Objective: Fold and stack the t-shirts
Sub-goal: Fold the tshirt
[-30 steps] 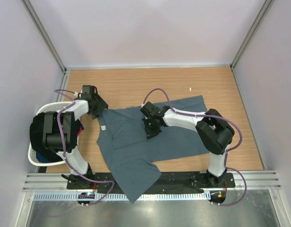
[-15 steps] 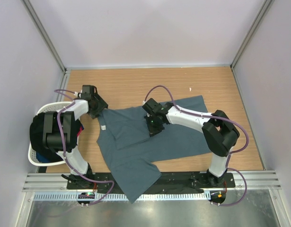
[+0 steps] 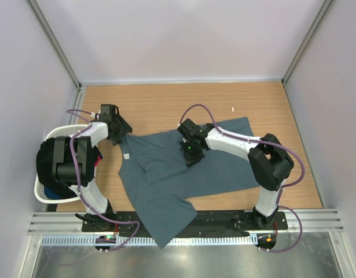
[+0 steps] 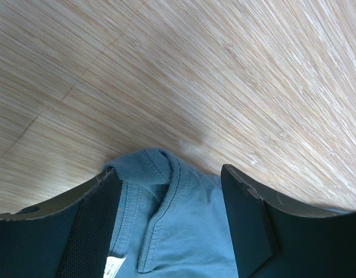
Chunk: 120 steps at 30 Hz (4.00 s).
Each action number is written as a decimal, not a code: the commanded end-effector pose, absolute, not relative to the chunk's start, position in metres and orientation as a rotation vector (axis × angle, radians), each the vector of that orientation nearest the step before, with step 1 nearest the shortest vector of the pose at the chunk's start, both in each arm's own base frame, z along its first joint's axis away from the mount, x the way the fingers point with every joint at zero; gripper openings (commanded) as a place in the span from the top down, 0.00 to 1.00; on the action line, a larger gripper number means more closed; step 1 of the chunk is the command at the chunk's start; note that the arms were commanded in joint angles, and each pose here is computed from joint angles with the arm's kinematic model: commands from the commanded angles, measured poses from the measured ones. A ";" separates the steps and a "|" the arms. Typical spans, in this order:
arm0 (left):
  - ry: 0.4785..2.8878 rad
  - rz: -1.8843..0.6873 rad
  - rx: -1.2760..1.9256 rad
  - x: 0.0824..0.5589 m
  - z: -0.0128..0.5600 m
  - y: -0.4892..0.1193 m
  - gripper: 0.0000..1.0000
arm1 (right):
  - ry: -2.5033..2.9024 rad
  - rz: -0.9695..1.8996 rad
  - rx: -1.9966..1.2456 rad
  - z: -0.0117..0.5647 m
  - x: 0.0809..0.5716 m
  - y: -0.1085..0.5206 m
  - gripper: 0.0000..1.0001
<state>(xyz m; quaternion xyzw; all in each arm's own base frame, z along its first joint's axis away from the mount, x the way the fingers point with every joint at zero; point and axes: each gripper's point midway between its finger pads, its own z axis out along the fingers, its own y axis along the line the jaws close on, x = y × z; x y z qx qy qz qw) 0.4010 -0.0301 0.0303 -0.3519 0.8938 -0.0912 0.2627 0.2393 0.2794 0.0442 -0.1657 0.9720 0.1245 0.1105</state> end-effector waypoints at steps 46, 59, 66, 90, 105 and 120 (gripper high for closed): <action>2.360 -0.394 -0.747 0.373 0.097 -0.042 0.33 | 2.549 0.441 -0.258 0.151 0.390 0.314 0.61; 2.437 -0.385 -0.767 0.380 0.061 -0.044 0.52 | 2.453 0.550 -0.260 0.106 0.436 0.365 0.68; 2.456 -0.406 -0.761 0.386 0.049 -0.048 0.64 | 2.492 0.499 -0.249 0.077 0.435 0.361 0.69; 2.401 -0.355 -0.857 0.351 0.064 -0.029 1.00 | 2.547 0.310 -0.154 0.026 0.440 0.337 0.74; 2.419 -0.320 -0.933 0.320 0.040 -0.023 0.99 | 2.565 0.269 -0.114 0.017 0.442 0.328 0.75; 2.358 -0.422 -0.891 0.324 0.086 -0.032 0.69 | 2.444 0.504 -0.331 0.138 0.434 0.355 0.52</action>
